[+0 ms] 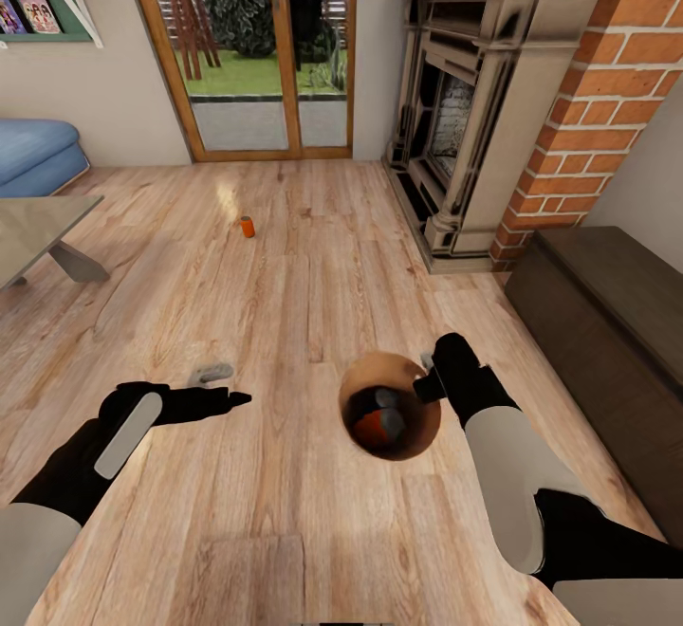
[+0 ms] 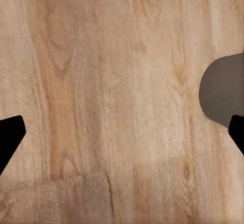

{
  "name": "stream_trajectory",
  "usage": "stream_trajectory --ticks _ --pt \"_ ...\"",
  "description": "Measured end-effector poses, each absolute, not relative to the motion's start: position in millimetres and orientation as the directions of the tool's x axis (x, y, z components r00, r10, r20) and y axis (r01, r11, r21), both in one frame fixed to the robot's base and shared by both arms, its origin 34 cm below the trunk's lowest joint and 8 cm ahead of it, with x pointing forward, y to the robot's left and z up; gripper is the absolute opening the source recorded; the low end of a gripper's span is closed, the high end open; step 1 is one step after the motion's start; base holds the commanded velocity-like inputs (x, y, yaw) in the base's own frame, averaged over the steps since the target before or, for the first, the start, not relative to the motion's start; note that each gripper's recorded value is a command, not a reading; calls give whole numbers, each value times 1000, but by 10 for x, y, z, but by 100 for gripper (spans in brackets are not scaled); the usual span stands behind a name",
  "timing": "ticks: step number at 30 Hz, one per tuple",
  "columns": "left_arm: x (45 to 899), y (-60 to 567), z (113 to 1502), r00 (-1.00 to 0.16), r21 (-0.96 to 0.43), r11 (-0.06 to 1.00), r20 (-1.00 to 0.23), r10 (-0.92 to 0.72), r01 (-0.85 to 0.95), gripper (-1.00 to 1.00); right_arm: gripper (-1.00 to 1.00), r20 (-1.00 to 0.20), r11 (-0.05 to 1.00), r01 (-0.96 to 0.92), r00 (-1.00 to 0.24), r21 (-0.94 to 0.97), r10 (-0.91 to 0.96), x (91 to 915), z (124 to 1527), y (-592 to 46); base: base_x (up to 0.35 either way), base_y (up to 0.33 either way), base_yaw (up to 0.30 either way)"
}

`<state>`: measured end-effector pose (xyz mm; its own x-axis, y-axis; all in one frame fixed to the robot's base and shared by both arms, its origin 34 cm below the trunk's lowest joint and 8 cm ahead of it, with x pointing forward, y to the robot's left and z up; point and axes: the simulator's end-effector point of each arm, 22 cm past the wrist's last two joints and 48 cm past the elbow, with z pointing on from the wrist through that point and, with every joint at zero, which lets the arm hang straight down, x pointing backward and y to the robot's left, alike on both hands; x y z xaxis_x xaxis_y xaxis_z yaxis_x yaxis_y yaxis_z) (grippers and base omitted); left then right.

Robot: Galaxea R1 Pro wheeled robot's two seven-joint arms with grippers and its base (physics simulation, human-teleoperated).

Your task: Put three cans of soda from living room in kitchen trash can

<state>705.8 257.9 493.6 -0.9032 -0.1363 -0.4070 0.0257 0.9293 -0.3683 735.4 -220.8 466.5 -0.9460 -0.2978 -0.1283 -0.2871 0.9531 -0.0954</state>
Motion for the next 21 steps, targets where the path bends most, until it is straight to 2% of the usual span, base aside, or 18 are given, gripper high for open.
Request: stream_trajectory --ticks 9,21 --pt "7058 2579 4936 -903 -368 929 -407 -136 26 100 -100 -76 920 -325 -934 -219 -348 7343 4697 -2487 0 0 0" --pt "6984 2619 4807 -912 -350 937 -385 -142 2 100 -100 -62 902 -327 -932 -283 -357 7384 4762 -2766 0 0 0"
